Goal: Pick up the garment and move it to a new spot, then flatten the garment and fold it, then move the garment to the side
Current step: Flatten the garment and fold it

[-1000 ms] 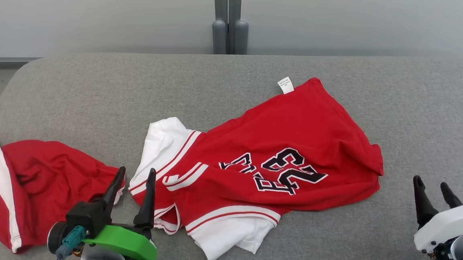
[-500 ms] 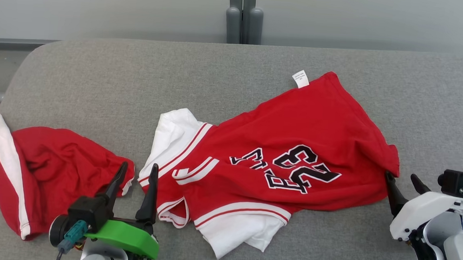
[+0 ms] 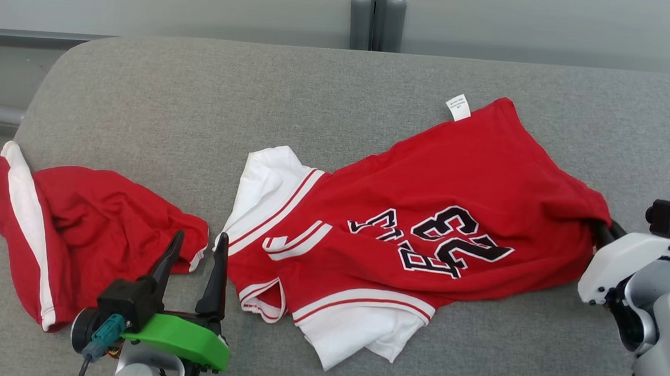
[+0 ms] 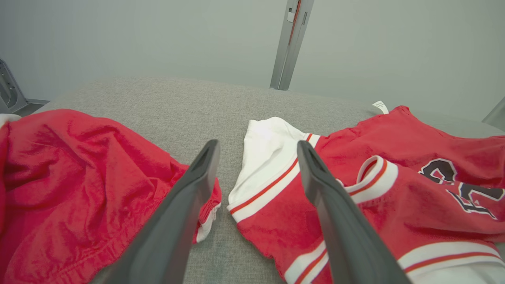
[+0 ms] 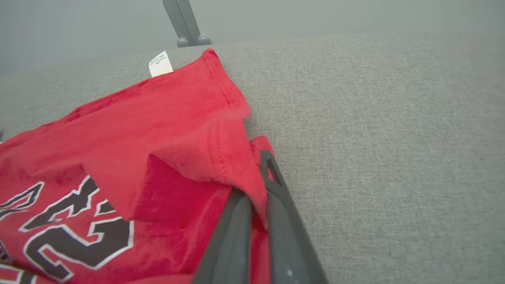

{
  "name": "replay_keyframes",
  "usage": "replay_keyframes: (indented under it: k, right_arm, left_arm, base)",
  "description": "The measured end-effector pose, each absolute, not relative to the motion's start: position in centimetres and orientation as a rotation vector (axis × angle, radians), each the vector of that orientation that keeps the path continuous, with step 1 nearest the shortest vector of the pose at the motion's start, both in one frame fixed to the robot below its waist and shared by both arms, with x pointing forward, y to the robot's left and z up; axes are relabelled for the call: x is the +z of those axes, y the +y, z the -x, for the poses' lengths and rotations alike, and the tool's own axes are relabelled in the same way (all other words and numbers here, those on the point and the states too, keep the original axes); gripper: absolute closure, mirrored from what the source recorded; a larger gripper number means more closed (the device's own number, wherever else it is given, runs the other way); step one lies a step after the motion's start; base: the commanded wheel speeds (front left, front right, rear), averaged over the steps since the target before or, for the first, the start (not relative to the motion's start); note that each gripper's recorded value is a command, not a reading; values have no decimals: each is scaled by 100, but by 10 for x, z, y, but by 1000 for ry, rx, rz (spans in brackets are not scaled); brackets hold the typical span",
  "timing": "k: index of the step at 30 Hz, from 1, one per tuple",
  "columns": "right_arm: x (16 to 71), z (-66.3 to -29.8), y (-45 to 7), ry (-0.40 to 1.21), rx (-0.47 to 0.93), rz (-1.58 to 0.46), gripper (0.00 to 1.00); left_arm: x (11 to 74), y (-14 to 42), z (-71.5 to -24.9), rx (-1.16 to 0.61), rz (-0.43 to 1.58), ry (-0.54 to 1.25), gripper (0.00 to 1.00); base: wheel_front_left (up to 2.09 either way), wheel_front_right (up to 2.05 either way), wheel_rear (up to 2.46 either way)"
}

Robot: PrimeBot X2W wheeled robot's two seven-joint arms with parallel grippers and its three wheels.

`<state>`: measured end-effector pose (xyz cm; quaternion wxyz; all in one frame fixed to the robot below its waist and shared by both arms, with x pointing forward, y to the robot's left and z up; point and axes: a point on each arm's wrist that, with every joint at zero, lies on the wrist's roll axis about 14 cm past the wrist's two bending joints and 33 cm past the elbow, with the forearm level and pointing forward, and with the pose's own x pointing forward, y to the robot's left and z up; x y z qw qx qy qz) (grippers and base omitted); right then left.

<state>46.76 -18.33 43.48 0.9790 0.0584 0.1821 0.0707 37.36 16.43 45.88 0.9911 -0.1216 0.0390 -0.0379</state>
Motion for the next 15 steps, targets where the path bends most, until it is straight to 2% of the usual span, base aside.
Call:
replay_keyframes:
  k: [10,15]
  right_arm:
    - [489,-483,-193,515,267,19,100]
    - [512,-478,-165,553,383,20,100]
  left_arm:
    - [453,167,-372,-59,257,95,0]
    - [447,173,-369,-29,268,110,0]
  base:
    - [0,0,0]
    - [0,0,0]
